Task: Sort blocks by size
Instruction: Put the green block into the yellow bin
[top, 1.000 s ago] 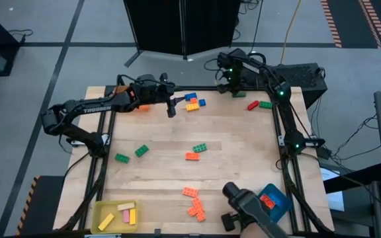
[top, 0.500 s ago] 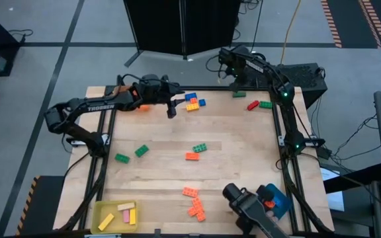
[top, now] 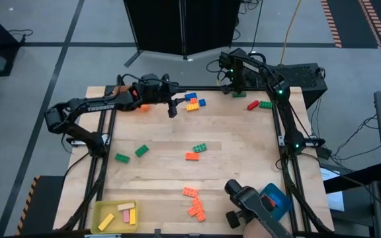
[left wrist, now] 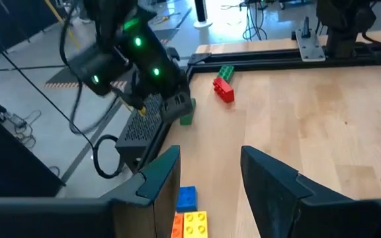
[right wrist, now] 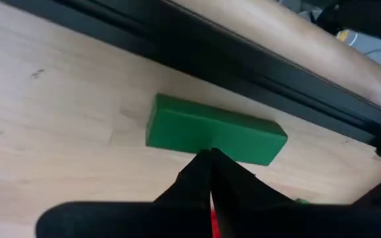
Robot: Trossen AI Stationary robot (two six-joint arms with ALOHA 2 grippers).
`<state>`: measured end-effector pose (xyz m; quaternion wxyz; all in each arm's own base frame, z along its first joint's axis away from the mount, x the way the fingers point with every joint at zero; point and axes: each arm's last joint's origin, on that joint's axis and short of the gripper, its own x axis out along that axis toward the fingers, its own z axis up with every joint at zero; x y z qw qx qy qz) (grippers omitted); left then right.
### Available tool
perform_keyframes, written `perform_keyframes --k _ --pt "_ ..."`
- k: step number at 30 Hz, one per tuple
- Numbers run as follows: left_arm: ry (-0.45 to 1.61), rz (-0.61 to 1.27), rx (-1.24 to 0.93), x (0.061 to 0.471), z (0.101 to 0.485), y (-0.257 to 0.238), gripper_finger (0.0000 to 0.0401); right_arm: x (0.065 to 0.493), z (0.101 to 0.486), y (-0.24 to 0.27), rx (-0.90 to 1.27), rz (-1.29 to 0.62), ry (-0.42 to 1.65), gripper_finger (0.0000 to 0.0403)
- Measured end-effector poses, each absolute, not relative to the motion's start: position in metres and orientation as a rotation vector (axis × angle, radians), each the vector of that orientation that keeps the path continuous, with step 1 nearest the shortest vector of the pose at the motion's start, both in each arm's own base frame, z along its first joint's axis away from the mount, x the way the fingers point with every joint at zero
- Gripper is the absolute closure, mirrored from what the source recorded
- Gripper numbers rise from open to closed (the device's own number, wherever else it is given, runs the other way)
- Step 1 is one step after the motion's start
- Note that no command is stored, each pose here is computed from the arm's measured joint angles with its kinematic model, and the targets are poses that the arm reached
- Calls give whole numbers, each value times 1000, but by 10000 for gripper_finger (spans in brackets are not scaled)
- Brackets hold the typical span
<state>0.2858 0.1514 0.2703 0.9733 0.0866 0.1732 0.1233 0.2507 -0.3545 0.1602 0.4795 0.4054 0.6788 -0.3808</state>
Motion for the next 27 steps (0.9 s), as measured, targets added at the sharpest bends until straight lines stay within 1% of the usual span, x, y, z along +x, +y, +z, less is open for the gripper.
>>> perform_keyframes --k 8,19,27 --pt "332 251 183 287 276 152 240 250 163 -356 1054 -926 1625 402" --pt "330 251 184 287 276 152 240 245 162 -364 1124 -1040 1537 403" --pt "312 254 193 288 278 152 240 253 160 -361 1189 -1035 1498 403"
